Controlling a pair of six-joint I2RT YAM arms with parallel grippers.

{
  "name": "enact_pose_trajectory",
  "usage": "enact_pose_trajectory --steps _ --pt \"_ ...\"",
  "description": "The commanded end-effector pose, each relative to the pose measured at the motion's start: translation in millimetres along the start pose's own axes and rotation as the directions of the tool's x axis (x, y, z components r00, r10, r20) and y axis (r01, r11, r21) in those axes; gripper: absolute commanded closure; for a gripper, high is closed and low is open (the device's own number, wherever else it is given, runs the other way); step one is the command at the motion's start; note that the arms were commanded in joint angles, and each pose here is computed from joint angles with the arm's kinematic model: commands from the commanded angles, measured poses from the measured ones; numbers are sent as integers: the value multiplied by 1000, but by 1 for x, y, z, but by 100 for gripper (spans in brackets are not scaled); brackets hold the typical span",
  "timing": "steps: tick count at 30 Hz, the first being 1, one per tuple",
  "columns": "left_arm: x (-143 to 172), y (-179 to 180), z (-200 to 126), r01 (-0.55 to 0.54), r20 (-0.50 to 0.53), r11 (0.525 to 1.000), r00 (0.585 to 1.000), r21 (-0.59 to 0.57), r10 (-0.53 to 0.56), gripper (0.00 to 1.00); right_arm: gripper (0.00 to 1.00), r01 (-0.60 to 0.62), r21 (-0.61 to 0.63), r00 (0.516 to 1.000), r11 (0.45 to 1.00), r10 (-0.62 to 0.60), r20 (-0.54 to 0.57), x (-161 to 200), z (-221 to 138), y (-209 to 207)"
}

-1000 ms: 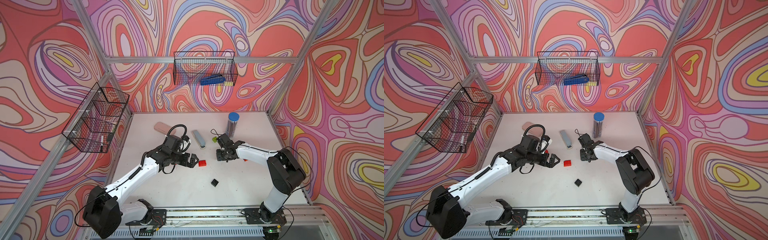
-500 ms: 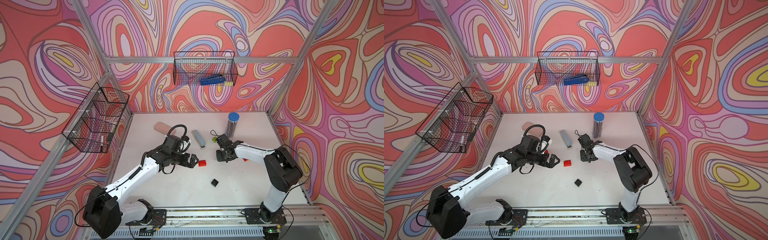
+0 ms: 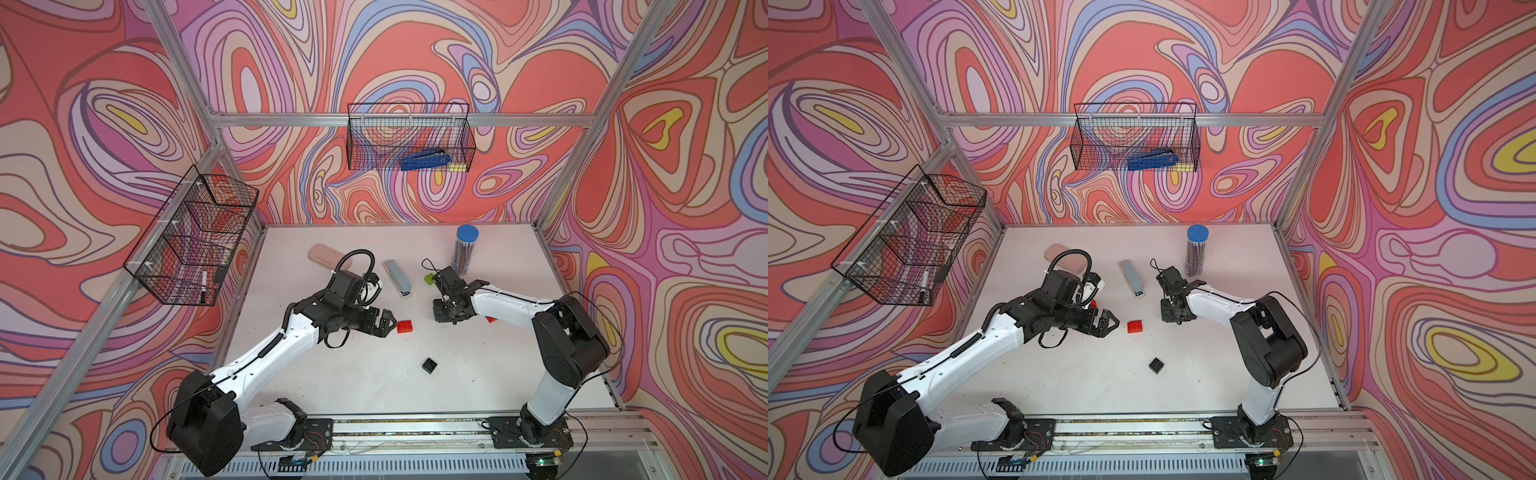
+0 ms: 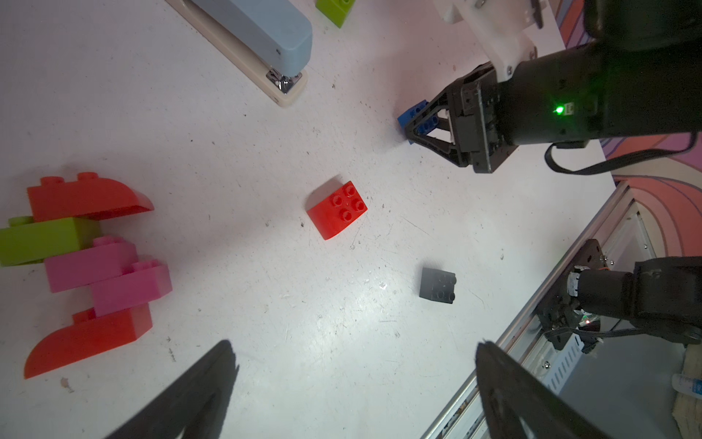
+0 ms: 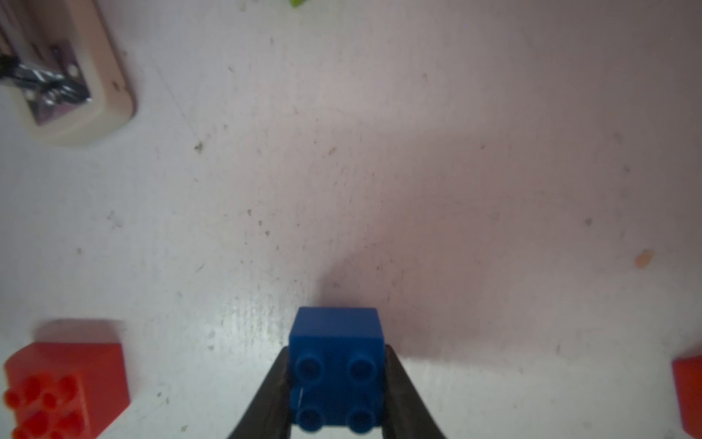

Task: Assemble the letter s with lego
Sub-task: Pick up the lego brick from the center of the board, then assemble the lego brick with the lego brick.

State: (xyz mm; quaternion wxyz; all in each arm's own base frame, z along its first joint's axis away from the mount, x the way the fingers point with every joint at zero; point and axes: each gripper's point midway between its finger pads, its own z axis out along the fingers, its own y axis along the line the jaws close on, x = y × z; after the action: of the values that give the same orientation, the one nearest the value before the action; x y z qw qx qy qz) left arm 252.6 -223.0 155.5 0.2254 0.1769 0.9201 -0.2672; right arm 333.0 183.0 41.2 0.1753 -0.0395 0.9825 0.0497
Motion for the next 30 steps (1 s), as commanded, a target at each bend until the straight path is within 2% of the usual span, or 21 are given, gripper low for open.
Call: enact_pose_trajectory --steps 1,7,16,30 --pt "1 3 -9 -31 -16 999 999 -43 31 0 72 -46 -66 999 997 48 24 -4 -23 14" --pt "7 13 -20 -52 -26 994 998 -100 50 0 71 -35 -120 999 992 36 10 9 -41 55" --pt "14 25 -30 -28 -21 993 999 -118 26 0 71 -13 -153 1000 988 12 -8 21 -34 105" --pt "21 31 -30 -4 -17 994 1000 -106 2 0 71 7 -62 999 998 -9 -42 25 -11 102"
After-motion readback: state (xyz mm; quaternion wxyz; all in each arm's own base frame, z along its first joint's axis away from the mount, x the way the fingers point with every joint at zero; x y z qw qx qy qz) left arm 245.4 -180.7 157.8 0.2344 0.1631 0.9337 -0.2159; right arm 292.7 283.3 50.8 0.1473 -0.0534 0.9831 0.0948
